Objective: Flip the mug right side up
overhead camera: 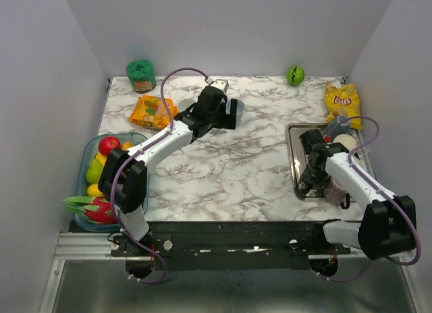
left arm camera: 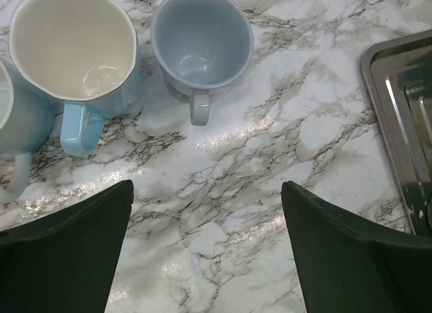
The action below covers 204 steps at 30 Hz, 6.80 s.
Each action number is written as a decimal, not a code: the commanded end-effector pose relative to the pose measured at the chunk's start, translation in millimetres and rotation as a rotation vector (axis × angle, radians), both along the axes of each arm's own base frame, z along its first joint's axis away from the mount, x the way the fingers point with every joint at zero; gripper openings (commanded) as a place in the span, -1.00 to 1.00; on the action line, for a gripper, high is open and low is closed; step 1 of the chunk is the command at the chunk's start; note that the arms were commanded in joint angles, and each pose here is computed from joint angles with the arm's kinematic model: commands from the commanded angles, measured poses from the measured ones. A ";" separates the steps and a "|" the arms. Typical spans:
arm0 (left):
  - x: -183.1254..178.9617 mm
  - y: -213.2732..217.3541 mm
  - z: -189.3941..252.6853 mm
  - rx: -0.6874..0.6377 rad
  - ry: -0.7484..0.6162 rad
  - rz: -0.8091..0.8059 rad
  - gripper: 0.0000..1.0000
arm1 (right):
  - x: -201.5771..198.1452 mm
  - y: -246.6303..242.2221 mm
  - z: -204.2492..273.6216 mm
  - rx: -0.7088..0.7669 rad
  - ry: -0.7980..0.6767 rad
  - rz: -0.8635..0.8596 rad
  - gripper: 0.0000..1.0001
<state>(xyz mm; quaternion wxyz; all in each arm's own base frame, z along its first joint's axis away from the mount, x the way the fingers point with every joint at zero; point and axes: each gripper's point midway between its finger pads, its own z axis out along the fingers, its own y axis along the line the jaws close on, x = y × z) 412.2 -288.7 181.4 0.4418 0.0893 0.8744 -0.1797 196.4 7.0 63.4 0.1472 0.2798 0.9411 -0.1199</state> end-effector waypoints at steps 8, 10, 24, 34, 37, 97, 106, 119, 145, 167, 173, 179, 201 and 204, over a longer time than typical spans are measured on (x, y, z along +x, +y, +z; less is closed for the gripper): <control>3.7 -0.1 6.5 -0.018 -0.007 0.000 0.98 | 27.5 -14.7 0.6 -0.082 -0.139 0.007 -0.16; 4.4 -0.2 6.8 -0.022 -0.007 0.002 0.98 | 27.7 -15.4 -2.0 -0.086 -0.142 0.006 -0.21; 7.4 -2.5 8.7 -0.033 -0.005 -0.004 0.98 | 43.5 -14.8 9.8 -0.084 -0.233 0.004 -0.99; 8.3 -16.2 40.5 -0.094 -0.035 -0.063 0.98 | 90.4 14.3 105.7 0.068 -0.528 0.085 -0.99; 5.6 -25.5 58.2 -0.142 -0.040 -0.121 0.98 | 109.0 29.5 147.1 0.135 -0.638 0.132 -0.99; -54.1 -96.1 317.1 -1.248 -0.130 -0.687 -0.43 | 144.9 212.3 423.4 0.996 -1.294 0.834 -0.99; -47.8 -97.7 312.7 -1.236 -0.134 -0.662 -1.00 | 145.7 212.7 411.2 0.976 -1.283 0.843 -0.99; -3.5 -83.0 255.1 -0.925 -0.127 -0.400 -1.00 | 174.5 182.3 327.7 0.722 -1.083 0.659 -0.17; 43.5 -94.6 79.3 -0.269 -0.045 -0.184 -1.00 | 146.4 100.4 180.7 0.307 -0.564 0.401 0.28; 82.5 -111.4 -36.5 0.007 -0.039 -0.037 -1.00 | 119.8 80.7 146.9 0.242 -0.408 0.309 0.30; 82.5 -113.8 -48.0 0.018 -0.034 -0.052 -0.97 | 115.6 75.3 142.9 0.226 -0.397 0.283 0.31; 73.0 -122.6 -52.8 -0.006 -0.004 -0.110 -0.35 | 111.0 65.3 135.5 0.179 -0.361 0.248 0.36; 43.5 -115.1 -5.4 -0.058 -0.019 -0.154 0.75 | 100.2 15.4 109.1 0.034 -0.250 0.125 0.62; 38.6 -111.3 13.5 -0.059 -0.042 -0.169 0.98 | 97.4 -7.4 106.0 -0.050 -0.223 0.095 0.68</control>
